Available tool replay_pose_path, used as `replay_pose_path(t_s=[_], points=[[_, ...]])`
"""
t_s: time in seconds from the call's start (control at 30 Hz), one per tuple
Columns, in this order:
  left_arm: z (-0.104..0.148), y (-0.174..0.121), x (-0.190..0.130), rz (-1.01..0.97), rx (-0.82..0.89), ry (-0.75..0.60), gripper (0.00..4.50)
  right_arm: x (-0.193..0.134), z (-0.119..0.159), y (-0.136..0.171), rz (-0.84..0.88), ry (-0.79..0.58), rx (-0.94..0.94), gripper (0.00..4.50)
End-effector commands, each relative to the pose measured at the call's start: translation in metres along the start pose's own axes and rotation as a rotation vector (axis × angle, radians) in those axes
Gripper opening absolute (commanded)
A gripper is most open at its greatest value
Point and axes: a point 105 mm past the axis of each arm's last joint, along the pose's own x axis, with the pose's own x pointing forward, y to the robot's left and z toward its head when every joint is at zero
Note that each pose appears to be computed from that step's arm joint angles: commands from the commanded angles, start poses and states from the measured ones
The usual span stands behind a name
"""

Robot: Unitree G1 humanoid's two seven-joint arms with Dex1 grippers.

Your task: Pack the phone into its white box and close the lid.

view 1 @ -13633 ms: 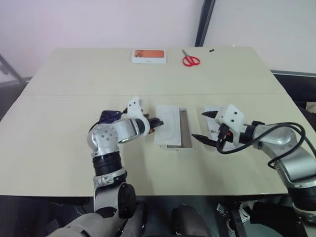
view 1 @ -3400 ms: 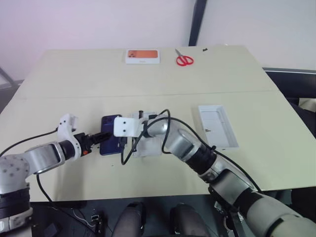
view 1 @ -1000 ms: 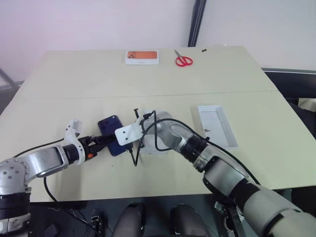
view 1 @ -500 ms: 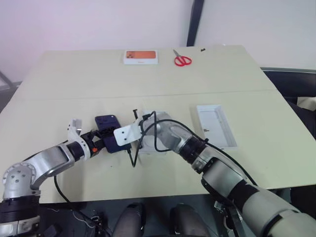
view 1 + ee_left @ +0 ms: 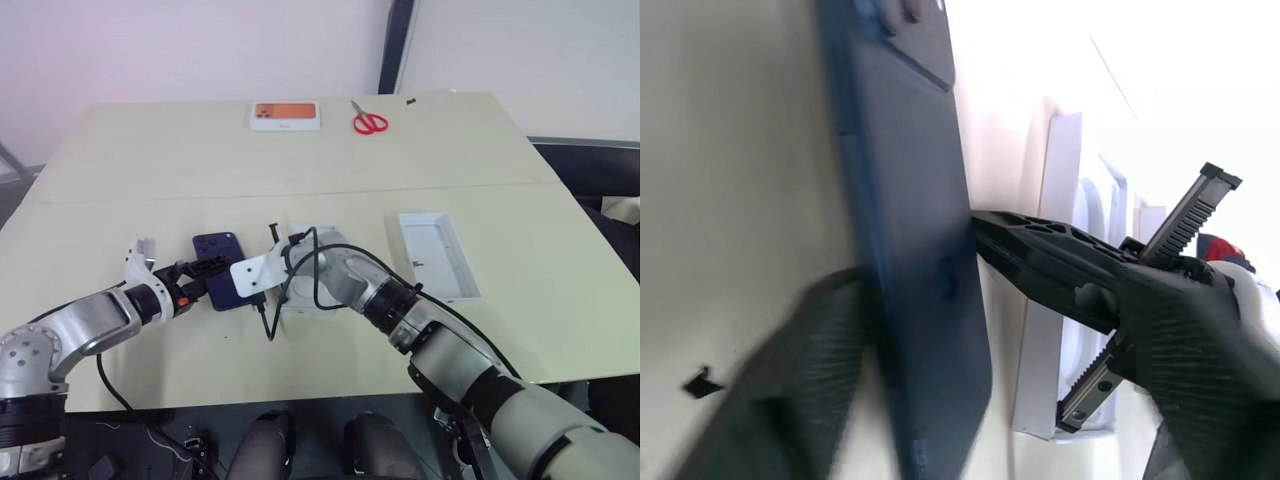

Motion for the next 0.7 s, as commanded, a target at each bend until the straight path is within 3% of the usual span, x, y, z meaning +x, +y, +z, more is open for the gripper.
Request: replay_pose_path(t_s=[0.03, 0.33, 0.43, 0.53, 0.7], points=[[0.005, -0.008, -0.005, -0.029, 0.013, -0.019, 2.18, 0.005, 0.005, 0.015, 0.059, -0.016, 0.003, 0.0], [0.005, -0.009, -0.005, -0.047, -0.001, -0.024, 2.18, -0.001, 0.001, 0.009, 0.039, -0.01, 0.018, 0.0], [0.004, -0.01, -0.004, -0.051, -0.005, -0.024, 1.27, -0.003, 0.0, 0.006, 0.027, -0.008, 0.026, 0.0], [0.004, -0.011, -0.004, -0.057, -0.006, -0.027, 0.04, -0.007, -0.001, 0.001, 0.011, -0.005, 0.026, 0.0], [0.006, -0.017, -0.005, -0.083, -0.004, -0.045, 0.04, -0.023, -0.001, -0.019, -0.055, -0.009, 0.04, 0.0]])
